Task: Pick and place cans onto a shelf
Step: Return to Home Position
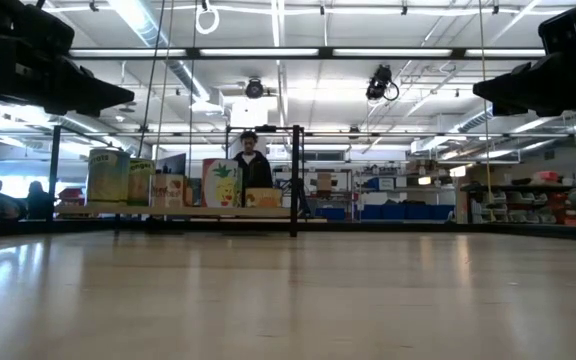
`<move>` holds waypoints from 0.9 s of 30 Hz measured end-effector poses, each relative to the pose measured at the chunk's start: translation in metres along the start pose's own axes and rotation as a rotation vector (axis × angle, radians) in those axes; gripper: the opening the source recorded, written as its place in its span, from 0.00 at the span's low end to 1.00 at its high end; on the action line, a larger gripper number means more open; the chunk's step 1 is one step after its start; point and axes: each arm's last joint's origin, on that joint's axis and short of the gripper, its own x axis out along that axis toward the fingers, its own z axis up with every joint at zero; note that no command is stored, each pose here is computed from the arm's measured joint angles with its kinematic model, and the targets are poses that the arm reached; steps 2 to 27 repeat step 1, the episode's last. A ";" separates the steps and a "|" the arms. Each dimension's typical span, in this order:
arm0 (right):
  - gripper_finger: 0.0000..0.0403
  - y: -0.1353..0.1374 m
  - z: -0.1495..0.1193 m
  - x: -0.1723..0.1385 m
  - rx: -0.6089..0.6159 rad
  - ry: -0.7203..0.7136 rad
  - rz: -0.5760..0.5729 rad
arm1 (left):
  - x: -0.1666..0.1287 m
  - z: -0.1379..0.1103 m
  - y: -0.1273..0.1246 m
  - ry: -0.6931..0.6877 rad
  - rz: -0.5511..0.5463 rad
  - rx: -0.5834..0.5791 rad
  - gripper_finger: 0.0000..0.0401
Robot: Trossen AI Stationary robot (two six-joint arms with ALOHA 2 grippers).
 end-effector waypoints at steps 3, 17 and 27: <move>0.07 0.000 0.000 0.000 0.000 0.000 0.000 | 0.000 0.000 0.000 0.000 0.000 0.000 0.09; 0.07 0.000 0.000 0.000 0.000 0.000 0.000 | 0.000 0.000 0.000 0.000 0.000 0.000 0.09; 0.07 0.000 0.000 0.000 0.000 0.000 0.000 | 0.000 0.000 0.000 0.000 0.000 0.000 0.09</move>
